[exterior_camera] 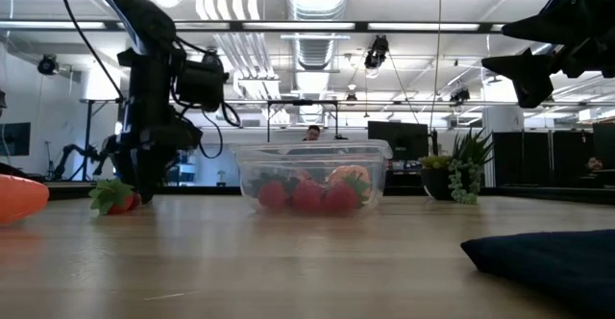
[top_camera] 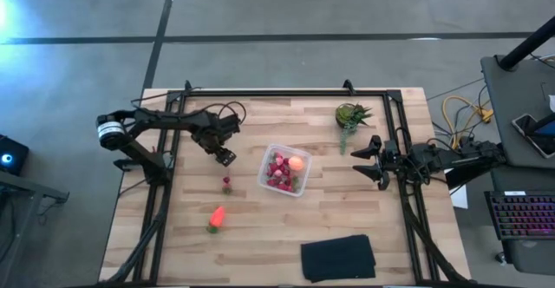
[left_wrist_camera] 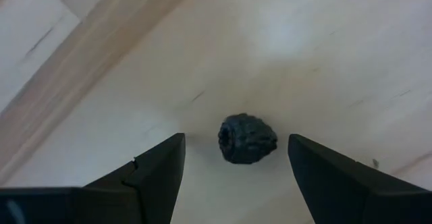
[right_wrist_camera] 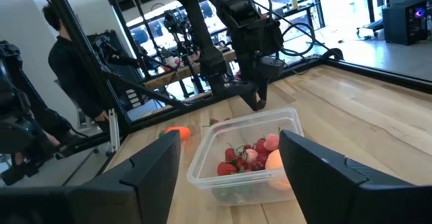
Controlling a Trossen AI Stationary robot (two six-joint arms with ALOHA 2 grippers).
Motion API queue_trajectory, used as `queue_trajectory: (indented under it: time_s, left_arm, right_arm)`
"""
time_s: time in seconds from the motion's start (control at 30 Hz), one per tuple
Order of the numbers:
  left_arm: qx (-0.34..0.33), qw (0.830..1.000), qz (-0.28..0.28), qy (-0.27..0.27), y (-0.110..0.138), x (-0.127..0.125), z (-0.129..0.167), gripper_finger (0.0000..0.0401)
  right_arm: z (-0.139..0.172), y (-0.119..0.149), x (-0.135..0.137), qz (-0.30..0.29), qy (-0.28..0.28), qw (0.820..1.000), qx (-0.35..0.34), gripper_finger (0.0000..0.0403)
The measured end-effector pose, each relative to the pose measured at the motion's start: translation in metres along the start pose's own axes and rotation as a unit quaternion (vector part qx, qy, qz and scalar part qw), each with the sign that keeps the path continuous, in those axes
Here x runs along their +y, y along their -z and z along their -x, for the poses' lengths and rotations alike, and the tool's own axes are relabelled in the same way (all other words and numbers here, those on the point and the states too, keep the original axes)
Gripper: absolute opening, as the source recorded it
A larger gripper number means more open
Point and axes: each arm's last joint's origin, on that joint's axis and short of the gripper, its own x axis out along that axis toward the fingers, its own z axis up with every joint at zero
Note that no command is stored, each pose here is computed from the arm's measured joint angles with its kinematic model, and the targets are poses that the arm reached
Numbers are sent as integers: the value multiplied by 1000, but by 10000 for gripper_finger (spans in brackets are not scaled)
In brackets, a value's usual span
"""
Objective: Pick and placing Produce into tupperware
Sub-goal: Put the blackberry into the transparent bin
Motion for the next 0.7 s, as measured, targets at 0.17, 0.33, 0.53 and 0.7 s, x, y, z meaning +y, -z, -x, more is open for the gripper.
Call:
queue_trajectory:
  time_s: [0.17, 0.33, 0.53, 0.7]
  left_arm:
    - [-11, 1000, 1, 3, 0, 0, -4, 232]
    - [-19, 1000, 1, 2, -1, 0, -4, 190]
    - [-23, 1000, 0, -1, -2, 0, -4, 148]
    - [-23, 1000, 0, 0, -2, 0, -4, 123]
  right_arm:
    - [0, 0, 0, 0, 0, 1000, 0, 242]
    - [0, 0, 0, 0, 0, 1000, 0, 246]
    - [0, 0, 0, 0, 0, 1000, 0, 243]
    - [0, 0, 0, 0, 0, 1000, 0, 244]
